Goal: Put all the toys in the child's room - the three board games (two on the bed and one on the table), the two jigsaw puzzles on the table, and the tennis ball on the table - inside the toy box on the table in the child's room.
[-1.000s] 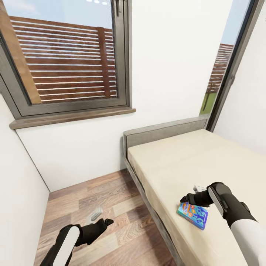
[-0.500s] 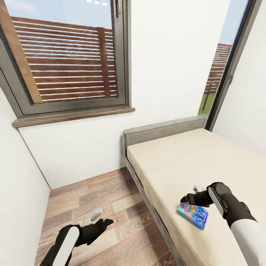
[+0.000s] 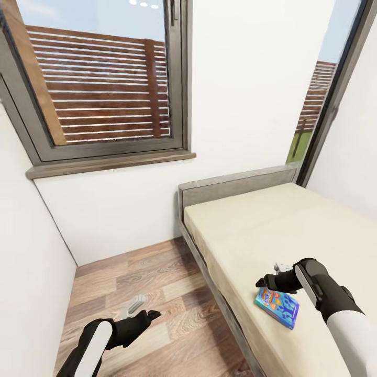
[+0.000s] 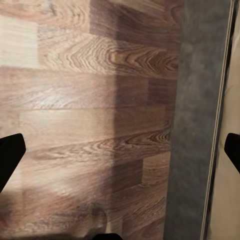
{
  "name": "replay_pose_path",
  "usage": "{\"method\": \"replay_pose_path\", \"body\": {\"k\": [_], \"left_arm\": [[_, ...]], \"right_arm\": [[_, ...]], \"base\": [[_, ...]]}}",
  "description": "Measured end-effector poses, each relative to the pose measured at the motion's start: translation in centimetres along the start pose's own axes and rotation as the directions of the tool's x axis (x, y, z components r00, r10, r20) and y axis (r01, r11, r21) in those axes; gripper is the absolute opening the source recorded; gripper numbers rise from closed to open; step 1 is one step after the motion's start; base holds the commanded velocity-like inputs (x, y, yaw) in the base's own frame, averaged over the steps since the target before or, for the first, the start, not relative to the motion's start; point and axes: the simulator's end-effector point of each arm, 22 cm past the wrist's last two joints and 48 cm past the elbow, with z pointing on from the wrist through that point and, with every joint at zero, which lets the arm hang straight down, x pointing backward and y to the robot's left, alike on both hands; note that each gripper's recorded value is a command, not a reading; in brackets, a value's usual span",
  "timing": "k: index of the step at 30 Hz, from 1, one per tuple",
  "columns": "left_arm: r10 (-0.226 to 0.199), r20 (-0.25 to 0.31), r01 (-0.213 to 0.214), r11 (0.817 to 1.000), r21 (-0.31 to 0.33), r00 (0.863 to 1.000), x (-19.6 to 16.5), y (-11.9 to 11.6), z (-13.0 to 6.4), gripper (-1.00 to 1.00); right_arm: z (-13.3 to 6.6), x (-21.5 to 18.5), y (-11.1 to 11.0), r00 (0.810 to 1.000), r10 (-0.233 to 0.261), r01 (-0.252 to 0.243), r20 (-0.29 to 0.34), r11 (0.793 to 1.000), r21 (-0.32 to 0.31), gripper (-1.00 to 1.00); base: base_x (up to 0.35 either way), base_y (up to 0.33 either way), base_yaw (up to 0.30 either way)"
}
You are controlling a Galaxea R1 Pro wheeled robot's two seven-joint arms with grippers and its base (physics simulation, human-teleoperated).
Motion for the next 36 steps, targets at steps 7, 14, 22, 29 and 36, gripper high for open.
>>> {"method": "replay_pose_path", "body": {"k": [7,14,22,29,36], "left_arm": [[0.000,0.000,0.000,1.000,0.000,1.000,-0.01,0.00,-0.01,1.00],[0.000,0.000,0.000,1.000,0.000,1.000,0.00,0.00,0.01,1.00],[0.000,0.000,0.000,1.000,0.000,1.000,-0.01,-0.02,0.00,1.00],[0.001,0.000,-0.001,1.000,0.000,1.000,-0.01,-0.02,0.00,1.00],[0.001,0.001,-0.001,1.000,0.000,1.000,0.00,-0.02,0.01,1.00]], "right_arm": [[0.01,0.01,0.03,1.000,0.000,0.000,0.000,1.000,0.000,1.00],[0.01,0.01,0.03,1.000,0.000,0.000,0.000,1.000,0.000,1.00],[-0.01,0.00,-0.01,1.000,0.001,-0.001,0.000,1.000,0.000,1.00],[-0.02,-0.01,-0.05,1.000,0.001,-0.001,0.000,1.000,0.000,1.00],[-0.02,-0.01,-0.05,1.000,0.001,-0.001,0.000,1.000,0.000,1.00]], "base": [[-0.001,0.000,0.237],[0.000,0.000,0.221],[0.000,0.000,0.077],[0.000,0.000,0.026],[0.000,0.000,0.010]]}}
